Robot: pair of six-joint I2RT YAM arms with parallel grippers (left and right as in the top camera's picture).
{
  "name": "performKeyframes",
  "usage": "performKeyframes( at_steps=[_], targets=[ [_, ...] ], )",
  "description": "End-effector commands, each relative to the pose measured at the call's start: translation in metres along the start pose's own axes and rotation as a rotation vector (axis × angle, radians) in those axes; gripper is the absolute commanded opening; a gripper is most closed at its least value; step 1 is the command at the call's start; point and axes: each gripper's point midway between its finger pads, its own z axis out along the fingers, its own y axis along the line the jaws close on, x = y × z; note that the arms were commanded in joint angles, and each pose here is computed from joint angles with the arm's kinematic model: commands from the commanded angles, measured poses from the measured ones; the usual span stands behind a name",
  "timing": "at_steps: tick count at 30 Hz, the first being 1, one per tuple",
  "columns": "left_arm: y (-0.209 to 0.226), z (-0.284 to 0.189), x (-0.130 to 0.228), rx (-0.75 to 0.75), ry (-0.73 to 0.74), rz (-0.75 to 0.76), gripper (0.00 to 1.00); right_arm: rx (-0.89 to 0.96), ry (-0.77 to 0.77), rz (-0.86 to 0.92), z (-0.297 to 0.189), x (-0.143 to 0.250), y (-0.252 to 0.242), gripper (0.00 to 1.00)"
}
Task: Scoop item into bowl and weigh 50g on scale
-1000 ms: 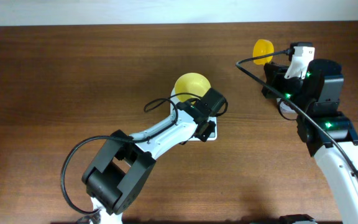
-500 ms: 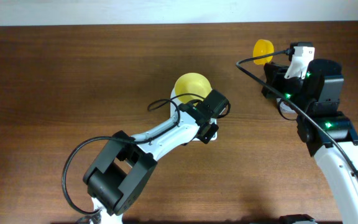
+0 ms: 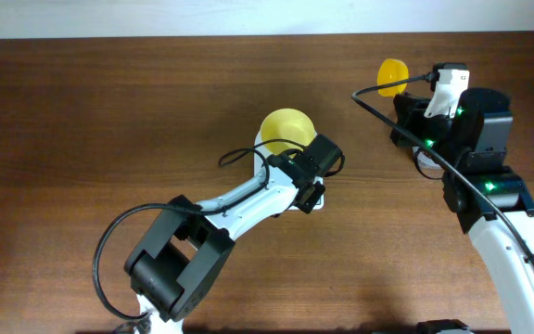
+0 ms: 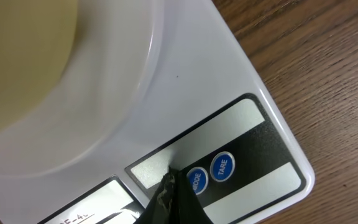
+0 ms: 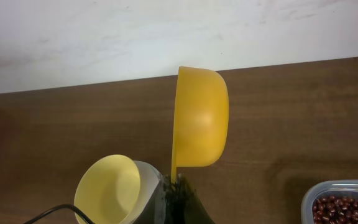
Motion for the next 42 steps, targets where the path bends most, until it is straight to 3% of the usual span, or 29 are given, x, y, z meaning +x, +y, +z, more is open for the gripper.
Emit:
performKeyframes(
  at_steps=[1, 24, 27, 33, 37, 42],
  targets=[
    [0.005, 0.015, 0.016, -0.034, 0.06, -0.006, 0.0, 0.005, -0.03, -0.016, -0.007, -0.011, 0.001, 0.04],
    [0.009, 0.011, 0.017, -0.039, 0.079, -0.017, 0.0, 0.004, -0.031, -0.015, -0.007, -0.011, 0.001, 0.04],
    [0.014, -0.028, -0.003, -0.032, 0.016, -0.028, 0.0, 0.004, -0.031, -0.016, -0.007, -0.011, 0.002, 0.04],
    [0.035, -0.131, -0.044, -0.007, -0.257, -0.095, 0.0, 0.005, -0.03, -0.015, -0.007, -0.011, 0.001, 0.04],
    [0.092, -0.199, -0.06, -0.05, -0.458, -0.215, 0.01, 0.005, -0.029, -0.015, -0.006, -0.01, 0.001, 0.04],
    [0.18, -0.232, -0.065, -0.161, -0.605, -0.399, 0.14, 0.005, -0.028, -0.012, -0.006, -0.01, 0.001, 0.04]
  ],
)
